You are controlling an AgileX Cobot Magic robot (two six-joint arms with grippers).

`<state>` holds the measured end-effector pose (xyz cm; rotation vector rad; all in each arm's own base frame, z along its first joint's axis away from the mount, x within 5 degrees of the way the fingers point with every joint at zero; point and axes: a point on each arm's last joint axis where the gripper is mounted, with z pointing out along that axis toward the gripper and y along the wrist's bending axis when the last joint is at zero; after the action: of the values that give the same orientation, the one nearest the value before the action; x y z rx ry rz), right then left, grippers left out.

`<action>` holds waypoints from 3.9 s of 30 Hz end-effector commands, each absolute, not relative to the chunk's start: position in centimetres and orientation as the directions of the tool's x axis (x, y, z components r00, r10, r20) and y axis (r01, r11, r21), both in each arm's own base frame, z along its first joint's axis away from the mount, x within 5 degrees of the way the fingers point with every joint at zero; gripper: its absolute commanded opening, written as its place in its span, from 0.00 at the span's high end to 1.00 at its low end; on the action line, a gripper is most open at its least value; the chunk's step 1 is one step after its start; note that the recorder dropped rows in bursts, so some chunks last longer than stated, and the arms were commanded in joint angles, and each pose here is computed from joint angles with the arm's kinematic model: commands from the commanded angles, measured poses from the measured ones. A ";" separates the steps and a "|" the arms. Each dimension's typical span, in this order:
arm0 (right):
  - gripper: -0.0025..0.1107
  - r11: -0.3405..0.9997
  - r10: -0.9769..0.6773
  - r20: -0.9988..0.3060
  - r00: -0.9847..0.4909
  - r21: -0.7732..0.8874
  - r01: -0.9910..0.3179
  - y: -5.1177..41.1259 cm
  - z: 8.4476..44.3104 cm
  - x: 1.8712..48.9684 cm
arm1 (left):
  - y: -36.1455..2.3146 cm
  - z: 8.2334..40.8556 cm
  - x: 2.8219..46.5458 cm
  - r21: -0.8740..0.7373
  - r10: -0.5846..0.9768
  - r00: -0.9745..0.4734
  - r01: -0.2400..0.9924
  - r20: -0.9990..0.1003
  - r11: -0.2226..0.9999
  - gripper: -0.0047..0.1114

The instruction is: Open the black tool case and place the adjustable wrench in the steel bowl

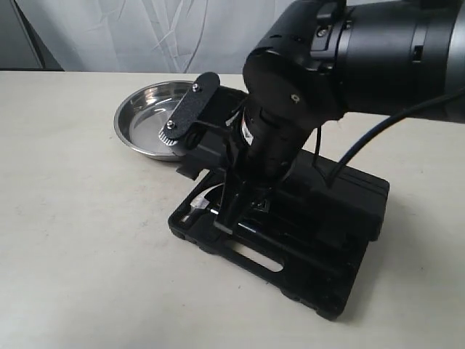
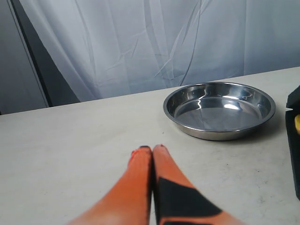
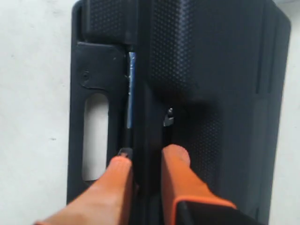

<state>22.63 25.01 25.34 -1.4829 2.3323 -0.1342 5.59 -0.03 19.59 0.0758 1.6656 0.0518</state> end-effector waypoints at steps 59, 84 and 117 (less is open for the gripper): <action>0.99 0.581 -0.797 -0.354 -0.489 -0.671 -0.461 12.8 29.2 34.0 | 0.0 19.7 5.6 0.077 0.078 -0.091 0.020 -0.993 0.997 0.96; 0.99 0.713 -0.663 -0.442 -0.604 -0.619 -0.330 6.1 29.2 36.3 | 0.0 19.7 5.6 0.077 0.078 -0.091 0.020 -0.993 0.997 0.96; 0.98 0.911 -0.369 -0.028 -0.929 0.189 -0.367 8.9 19.8 33.4 | 0.0 19.7 5.6 0.077 0.078 -0.091 0.020 -0.993 0.997 0.96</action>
<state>33.96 7.24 20.80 -0.4957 3.0285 -0.0132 5.59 -0.03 19.59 0.0758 1.6656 0.0518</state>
